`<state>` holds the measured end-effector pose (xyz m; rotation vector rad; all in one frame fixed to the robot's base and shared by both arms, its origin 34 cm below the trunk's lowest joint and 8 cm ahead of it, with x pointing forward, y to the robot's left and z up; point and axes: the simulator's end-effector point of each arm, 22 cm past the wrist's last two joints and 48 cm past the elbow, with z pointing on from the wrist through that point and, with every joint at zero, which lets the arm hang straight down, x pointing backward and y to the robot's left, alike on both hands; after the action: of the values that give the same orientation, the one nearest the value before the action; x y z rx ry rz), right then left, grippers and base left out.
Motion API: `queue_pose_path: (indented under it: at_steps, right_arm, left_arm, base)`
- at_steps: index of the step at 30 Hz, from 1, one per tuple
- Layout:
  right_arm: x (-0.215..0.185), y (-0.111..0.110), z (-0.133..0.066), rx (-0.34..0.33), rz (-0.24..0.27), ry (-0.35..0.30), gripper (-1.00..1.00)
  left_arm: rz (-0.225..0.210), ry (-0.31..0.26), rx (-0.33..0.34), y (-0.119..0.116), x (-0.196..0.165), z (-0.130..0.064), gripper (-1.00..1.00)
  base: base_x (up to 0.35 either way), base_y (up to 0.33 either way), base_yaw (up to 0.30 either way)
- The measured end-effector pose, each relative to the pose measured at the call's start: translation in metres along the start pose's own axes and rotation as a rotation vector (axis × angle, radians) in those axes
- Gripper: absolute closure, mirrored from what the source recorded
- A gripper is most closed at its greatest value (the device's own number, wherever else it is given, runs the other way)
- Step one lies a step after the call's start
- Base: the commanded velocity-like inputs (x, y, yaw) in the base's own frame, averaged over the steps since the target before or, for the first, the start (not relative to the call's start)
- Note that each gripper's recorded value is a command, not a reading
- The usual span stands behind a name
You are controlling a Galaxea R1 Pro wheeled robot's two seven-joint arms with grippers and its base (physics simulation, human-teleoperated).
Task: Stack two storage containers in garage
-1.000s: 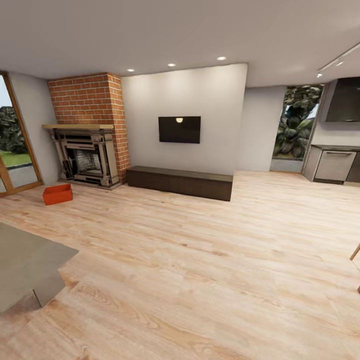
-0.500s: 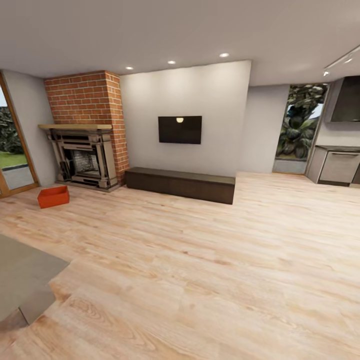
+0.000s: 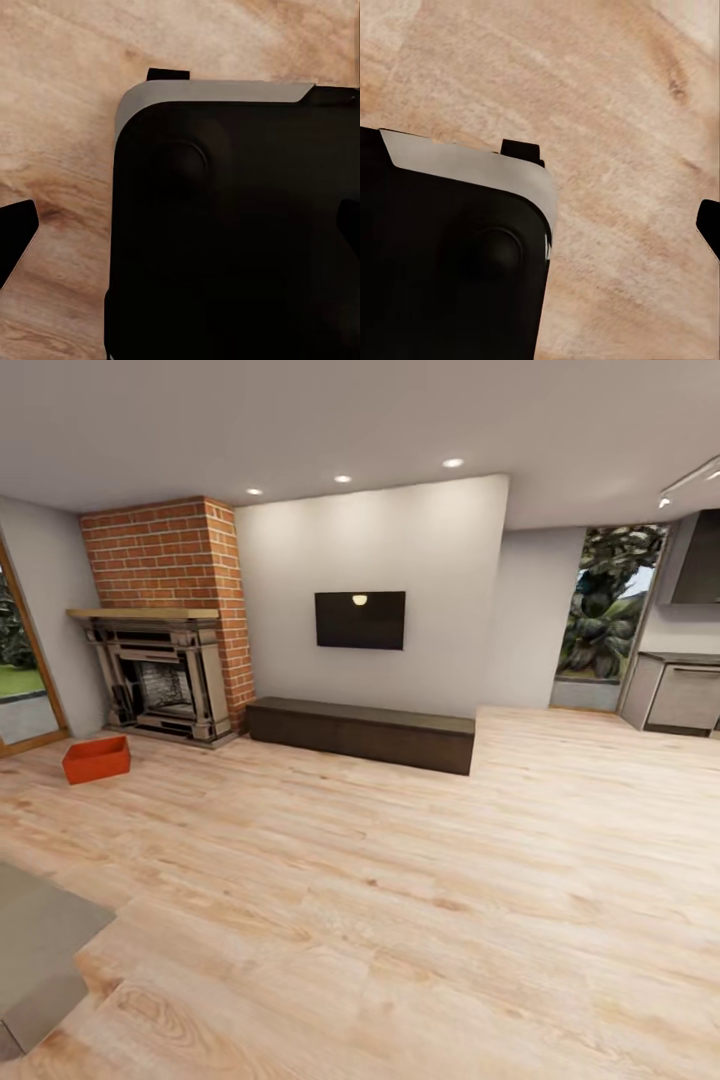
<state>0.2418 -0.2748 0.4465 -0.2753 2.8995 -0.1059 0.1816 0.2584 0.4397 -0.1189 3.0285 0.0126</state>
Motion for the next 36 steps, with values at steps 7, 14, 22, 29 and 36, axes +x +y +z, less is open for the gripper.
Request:
queue_pose_path:
  at_steps: [7, 14, 22, 29, 36]
  right_arm:
    - [-0.0001, -0.0004, 0.0000, 0.000, 0.001, -0.001, -1.00]
    - [-0.0001, 0.0004, 0.0000, -0.001, 0.001, 0.000, -1.00]
    - [0.0000, 0.0008, 0.0000, -0.001, 0.001, 0.001, -1.00]
    - [0.0002, 0.0000, 0.0000, 0.000, 0.001, 0.001, -1.00]
    - [-0.0001, -0.0004, 0.0000, 0.000, 0.000, -0.001, -1.00]
  left_arm:
    - [0.000, 0.000, 0.000, 0.0000, 0.0000, 0.0000, -1.00]
    - [0.000, 0.000, 0.000, 0.0000, 0.0000, 0.0000, -1.00]
    - [0.000, 0.000, 0.000, 0.0000, -0.0002, 0.0000, -1.00]
    - [0.000, 0.000, 0.000, 0.0000, -0.0002, 0.0000, -1.00]
    - [0.000, 0.000, 0.000, 0.0001, 0.0002, 0.0000, -1.00]
  base:
    - [0.321, 0.000, 0.000]
    - [0.321, 0.000, 0.000]
    - [0.321, 0.000, 0.000]
    - [0.321, 0.000, 0.003]
    - [0.321, 0.000, 0.188]
